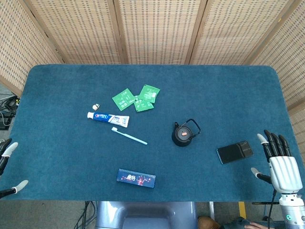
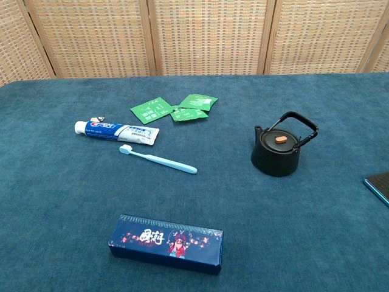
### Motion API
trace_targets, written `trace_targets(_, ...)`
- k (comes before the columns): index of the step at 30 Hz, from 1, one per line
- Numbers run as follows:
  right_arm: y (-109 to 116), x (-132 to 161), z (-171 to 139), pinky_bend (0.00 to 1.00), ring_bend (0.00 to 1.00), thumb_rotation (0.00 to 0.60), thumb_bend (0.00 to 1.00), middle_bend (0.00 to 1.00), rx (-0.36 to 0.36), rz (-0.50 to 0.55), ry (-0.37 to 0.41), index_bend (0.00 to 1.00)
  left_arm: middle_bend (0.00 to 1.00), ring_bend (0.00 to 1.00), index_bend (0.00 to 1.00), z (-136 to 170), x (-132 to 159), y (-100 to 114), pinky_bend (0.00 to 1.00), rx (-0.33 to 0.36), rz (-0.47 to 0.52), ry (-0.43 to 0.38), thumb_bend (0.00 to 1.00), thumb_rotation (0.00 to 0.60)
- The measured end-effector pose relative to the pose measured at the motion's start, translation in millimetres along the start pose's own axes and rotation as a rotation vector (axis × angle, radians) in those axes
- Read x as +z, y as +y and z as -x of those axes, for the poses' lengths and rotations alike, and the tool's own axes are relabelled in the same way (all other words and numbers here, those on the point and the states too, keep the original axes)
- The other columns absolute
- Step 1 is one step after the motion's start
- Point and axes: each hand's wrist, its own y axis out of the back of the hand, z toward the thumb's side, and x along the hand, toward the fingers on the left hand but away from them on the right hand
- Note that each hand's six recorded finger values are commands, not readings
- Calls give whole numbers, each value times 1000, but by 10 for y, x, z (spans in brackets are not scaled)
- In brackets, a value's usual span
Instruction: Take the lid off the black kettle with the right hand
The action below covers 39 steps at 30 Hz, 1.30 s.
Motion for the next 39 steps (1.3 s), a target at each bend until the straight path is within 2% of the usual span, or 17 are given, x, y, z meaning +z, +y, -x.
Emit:
trace_targets(10, -56, 21, 4, 0, 0, 600, 0, 0, 28, -4, 6, 98, 0, 0, 0, 2, 0, 2, 0, 10, 5, -3, 0, 600)
trace_targets(12, -84, 45, 42, 0, 0, 600, 0, 0, 43, -3, 16, 132, 0, 0, 0, -6, -6, -9, 0, 8, 5, -1, 0, 600)
trace_targets(15, -130, 123, 165, 0, 0, 600, 1, 0, 70, -3, 46, 249, 0, 0, 0, -47, -23, -33, 0, 4, 4, 8, 0, 600)
trace_targets(18, -184, 260, 359, 0, 0, 600, 86, 0, 108, -3, 93, 374, 0, 0, 0, -113, -30, -39, 0, 12, 4, 14, 0, 600)
trace_targets(20, -226, 378, 517, 0, 0, 600, 200, 0, 145, -2, 127, 447, 0, 0, 0, -148, -44, -53, 0, 11, 2, 23, 0, 600)
trace_targets(22, -265, 496, 666, 0, 0, 600, 271, 0, 180, 1, 157, 473, 0, 0, 0, -184, -61, -76, 0, 5, -1, 35, 0, 600)
trace_targets(29, -448, 1065, 1280, 0, 0, 600, 430, 0, 329, -6, 273, 470, 0, 0, 0, -293, -114, -160, 0, -22, -15, 70, 0, 600)
trace_targets(34, -588, 1428, 1556, 0, 0, 600, 480, 10, 385, -15, 315, 448, 0, 0, 0, -359, -162, -184, 0, -31, -16, 94, 0, 600)
trace_targets(39, -754, 1693, 1737, 0, 0, 600, 500, 16, 409, -39, 330, 435, 0, 0, 0, -392, -189, -195, 0, -37, -14, 106, 0, 600)
